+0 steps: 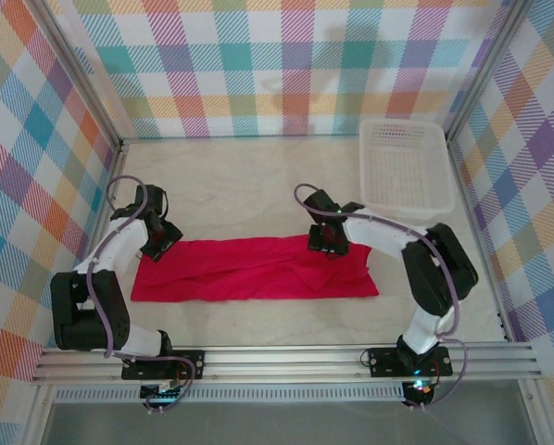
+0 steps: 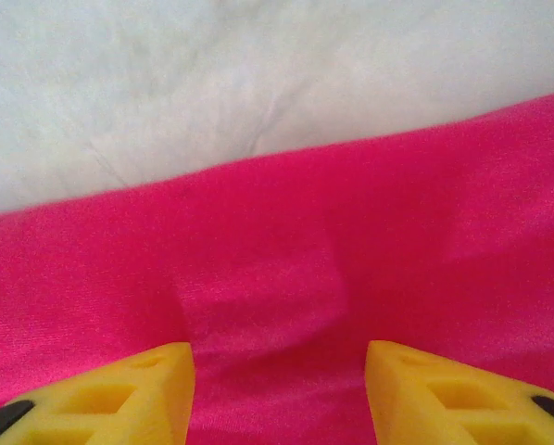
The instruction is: Fold the inside-out t-shirt
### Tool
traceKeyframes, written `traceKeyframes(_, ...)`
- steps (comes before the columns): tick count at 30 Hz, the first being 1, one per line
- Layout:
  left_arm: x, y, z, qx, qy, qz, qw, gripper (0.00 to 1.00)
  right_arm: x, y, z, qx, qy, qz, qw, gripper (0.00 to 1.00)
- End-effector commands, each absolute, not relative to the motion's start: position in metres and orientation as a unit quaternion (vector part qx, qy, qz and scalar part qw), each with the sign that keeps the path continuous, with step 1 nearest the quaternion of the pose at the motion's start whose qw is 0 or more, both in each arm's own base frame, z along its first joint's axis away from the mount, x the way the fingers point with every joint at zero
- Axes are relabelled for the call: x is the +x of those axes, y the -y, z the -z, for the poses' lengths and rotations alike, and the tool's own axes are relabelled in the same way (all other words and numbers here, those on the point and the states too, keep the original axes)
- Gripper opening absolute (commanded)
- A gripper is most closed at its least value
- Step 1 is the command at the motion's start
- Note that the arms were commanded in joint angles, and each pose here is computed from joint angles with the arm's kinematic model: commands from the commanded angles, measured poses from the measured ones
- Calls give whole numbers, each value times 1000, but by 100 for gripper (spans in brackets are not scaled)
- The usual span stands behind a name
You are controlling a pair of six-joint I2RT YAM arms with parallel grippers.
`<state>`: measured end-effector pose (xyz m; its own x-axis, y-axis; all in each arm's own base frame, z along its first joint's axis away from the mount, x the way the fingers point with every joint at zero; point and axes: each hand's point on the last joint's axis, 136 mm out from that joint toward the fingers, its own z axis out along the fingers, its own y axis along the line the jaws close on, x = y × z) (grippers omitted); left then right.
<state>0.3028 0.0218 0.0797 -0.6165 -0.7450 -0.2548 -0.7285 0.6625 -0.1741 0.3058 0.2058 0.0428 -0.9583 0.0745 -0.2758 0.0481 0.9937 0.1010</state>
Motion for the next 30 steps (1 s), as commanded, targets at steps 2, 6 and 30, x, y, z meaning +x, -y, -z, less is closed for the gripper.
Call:
traceKeyframes(2, 305, -18, -72, -405, -902, 28, 144, 54, 280, -213, -38, -17, -994, -59, 95, 52)
traceKeyframes(6, 307, -18, -72, -405, -902, 28, 146, 54, 233, -204, -39, -4, -995, -61, 78, 53)
traceKeyframes(30, 317, -25, -89, -410, -901, 75, 116, 56, 260, -118, -57, 83, -989, -16, 118, 89)
